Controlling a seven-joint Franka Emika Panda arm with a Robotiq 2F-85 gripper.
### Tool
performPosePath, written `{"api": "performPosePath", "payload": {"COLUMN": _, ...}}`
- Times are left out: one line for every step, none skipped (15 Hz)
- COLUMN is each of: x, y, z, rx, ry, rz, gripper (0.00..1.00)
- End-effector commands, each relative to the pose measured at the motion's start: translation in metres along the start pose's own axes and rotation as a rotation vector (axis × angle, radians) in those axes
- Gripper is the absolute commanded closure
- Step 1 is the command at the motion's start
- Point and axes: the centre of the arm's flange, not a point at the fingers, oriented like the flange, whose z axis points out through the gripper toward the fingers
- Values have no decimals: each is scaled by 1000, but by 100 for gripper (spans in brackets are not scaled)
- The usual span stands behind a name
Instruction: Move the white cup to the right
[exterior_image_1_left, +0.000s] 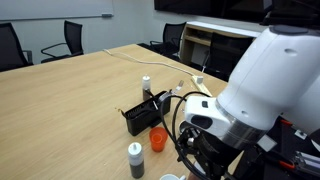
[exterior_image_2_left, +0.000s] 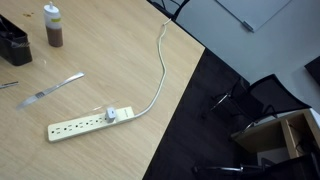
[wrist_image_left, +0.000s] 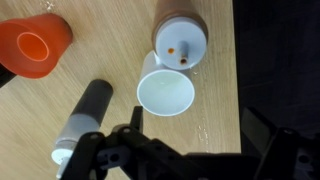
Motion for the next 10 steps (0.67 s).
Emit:
{"api": "performPosePath", "payload": {"x": 10, "y": 10, "z": 26, "rx": -27, "ry": -14, "rz": -47, "gripper": 0}}
{"api": "performPosePath", "payload": {"x": 11, "y": 13, "z": 31, "rx": -36, "ry": -19, "rz": -54, "gripper": 0}}
{"api": "performPosePath", "payload": {"x": 12, "y": 19, "z": 37, "rx": -45, "ry": -23, "rz": -55, "gripper": 0}}
{"api": "performPosePath", "payload": {"x": 14, "y": 24, "z": 42, "rx": -53, "ry": -28, "rz": -52, "gripper": 0}}
{"api": "performPosePath", "payload": {"x": 15, "y": 29, "z": 46, "rx": -57, "ry": -31, "rz": -45, "gripper": 0}}
{"api": "performPosePath", "payload": {"x": 17, "y": 35, "z": 51, "rx": -64, "ry": -34, "rz": -38, "gripper": 0}}
{"api": "performPosePath", "payload": {"x": 19, "y": 39, "z": 55, "rx": -68, "ry": -35, "rz": -24, "gripper": 0}}
{"api": "performPosePath", "payload": {"x": 21, "y": 43, "z": 59, "rx": -69, "ry": -35, "rz": -6, "gripper": 0}}
{"api": "performPosePath", "payload": {"x": 21, "y": 47, "z": 65, "rx": -73, "ry": -38, "rz": 14, "gripper": 0}}
{"api": "performPosePath", "payload": {"x": 22, "y": 49, "z": 69, "rx": -76, "ry": -41, "rz": 30, "gripper": 0}}
